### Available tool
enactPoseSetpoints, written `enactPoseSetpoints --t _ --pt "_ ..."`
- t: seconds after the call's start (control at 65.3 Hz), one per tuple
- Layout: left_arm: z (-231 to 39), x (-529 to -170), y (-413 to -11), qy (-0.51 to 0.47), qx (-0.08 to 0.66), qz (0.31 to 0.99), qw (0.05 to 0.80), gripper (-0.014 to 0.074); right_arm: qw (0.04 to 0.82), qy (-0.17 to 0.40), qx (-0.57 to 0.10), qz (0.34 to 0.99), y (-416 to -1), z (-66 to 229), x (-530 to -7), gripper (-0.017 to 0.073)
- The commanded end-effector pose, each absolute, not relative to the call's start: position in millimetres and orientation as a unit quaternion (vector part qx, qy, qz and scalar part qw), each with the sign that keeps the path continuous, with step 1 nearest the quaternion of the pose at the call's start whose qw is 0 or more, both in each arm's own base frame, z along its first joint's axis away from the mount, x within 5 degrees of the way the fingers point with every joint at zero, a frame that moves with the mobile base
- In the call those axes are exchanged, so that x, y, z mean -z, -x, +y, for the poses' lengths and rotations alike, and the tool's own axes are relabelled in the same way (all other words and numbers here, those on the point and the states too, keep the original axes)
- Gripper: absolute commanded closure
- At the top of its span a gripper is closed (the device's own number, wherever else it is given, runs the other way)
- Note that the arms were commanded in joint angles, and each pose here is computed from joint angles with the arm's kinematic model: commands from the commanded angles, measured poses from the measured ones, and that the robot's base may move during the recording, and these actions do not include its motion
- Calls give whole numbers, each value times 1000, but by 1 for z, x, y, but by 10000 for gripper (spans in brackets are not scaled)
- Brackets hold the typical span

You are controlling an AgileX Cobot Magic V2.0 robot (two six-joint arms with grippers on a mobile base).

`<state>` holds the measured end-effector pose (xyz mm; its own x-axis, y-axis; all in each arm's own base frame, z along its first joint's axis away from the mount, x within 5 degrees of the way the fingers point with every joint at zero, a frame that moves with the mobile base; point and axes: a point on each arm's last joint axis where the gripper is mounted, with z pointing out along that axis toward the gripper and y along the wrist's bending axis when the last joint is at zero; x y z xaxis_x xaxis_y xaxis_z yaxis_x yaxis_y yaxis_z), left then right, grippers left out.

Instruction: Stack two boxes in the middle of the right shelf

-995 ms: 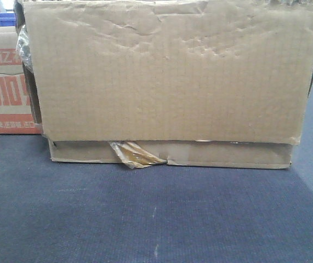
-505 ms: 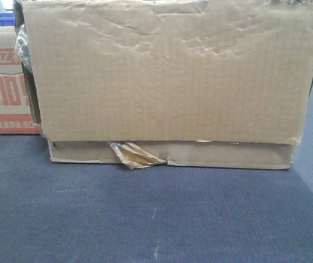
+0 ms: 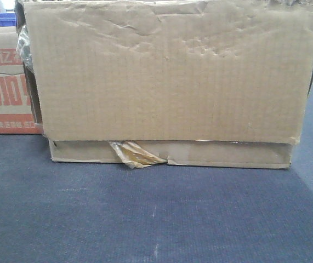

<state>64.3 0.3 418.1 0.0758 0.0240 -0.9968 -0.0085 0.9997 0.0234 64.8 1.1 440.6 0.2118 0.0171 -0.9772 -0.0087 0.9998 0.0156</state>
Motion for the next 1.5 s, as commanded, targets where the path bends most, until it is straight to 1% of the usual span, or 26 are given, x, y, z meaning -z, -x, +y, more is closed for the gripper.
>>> enactPoseSetpoints --t 0.0,0.077,0.214,0.352,0.475,0.49,0.536,0.567,0.643,0.735,0.796,0.888,1.072,1.164,1.347,1.485 --pt "-1 -416 -84 -20 -9 707 707 43 752 -2 -5 659 -89 0 -437 -15" --pt "-4 -412 -96 -40 -13 720 693 -14 735 -2 -6 678 -103 0 -432 -10" --pt "-8 -413 -122 -48 -1 757 651 -6 711 -3 -7 703 -123 0 -424 -10" --pt "-10 -430 -156 -48 2 806 591 -6 704 -3 -7 710 -129 -1 -422 -10" --pt "-12 -454 -190 -48 2 836 547 -6 704 -3 -7 710 -129 0 -422 -10" --pt "-12 -452 -198 -46 0 846 531 -6 704 -3 -7 710 -129 0 -422 -10" --pt "-11 -462 -210 -40 2 857 513 -6 704 -3 -7 710 -129 0 -422 -10" --pt "-8 -463 -227 -33 -2 879 475 -6 704 -2 -8 710 -129 0 -422 -10" --pt "1 -468 -252 -25 -14 907 420 -6 704 3 -13 710 -129 2 -422 -10" --pt "10 -472 -278 -32 -17 919 392 -6 704 6 -16 710 -129 3 -422 -10" --pt "15 -473 -294 -41 -15 919 393 -6 704 7 -17 710 -129 3 -422 -10" --pt "23 -461 -318 -54 -26 926 373 -6 704 7 -17 710 -129 3 -422 -10" --pt "47 -417 -358 -47 -26 948 313 -6 704 7 -17 710 -129 3 -422 -10" --pt "49 -393 -378 -63 -25 955 290 -6 704 7 -17 710 -129 3 -422 -10" --pt "54 -350 -410 -61 -16 963 260 -6 703 7 -17 711 -129 3 -422 -10" --pt "56 -328 -426 -59 -17 964 258 -6 697 8 -18 717 -129 3 -420 -10"
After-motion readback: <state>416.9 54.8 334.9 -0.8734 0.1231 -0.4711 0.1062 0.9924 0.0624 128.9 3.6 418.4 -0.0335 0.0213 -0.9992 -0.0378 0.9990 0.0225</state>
